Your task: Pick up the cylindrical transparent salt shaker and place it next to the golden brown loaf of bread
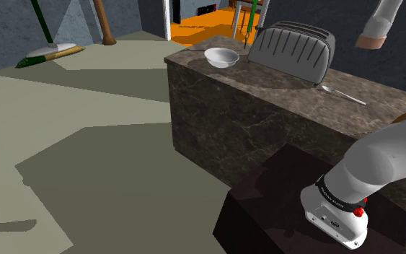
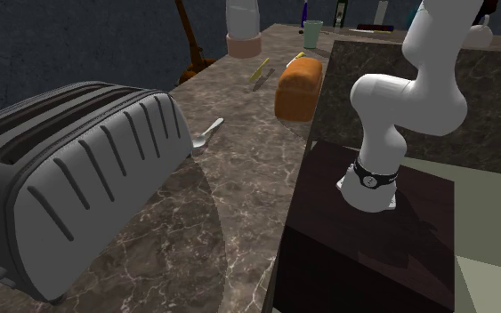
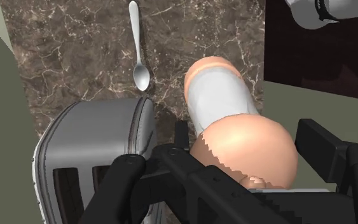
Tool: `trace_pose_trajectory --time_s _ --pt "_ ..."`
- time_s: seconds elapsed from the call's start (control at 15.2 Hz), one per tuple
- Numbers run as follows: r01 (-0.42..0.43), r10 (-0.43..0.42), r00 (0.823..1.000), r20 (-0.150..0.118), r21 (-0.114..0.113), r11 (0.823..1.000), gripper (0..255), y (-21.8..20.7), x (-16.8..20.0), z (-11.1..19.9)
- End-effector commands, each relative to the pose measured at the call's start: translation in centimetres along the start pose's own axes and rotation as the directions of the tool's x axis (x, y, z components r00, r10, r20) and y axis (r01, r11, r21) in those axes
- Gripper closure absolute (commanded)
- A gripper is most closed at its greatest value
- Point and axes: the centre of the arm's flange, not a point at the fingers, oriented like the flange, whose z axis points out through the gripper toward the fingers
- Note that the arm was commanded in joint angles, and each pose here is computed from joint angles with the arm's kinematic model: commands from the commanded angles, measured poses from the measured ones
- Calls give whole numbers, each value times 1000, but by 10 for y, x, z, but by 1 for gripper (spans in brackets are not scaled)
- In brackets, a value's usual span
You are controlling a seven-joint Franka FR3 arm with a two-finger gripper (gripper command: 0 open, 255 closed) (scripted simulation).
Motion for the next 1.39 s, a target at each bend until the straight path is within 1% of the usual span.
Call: trace_pose_trajectory --time_s 0.0,1.32 --pt "1 -1 1000 0 0 1000 255 3 -28 4" --pt "1 -1 1000 0 0 1000 255 29 -291 21"
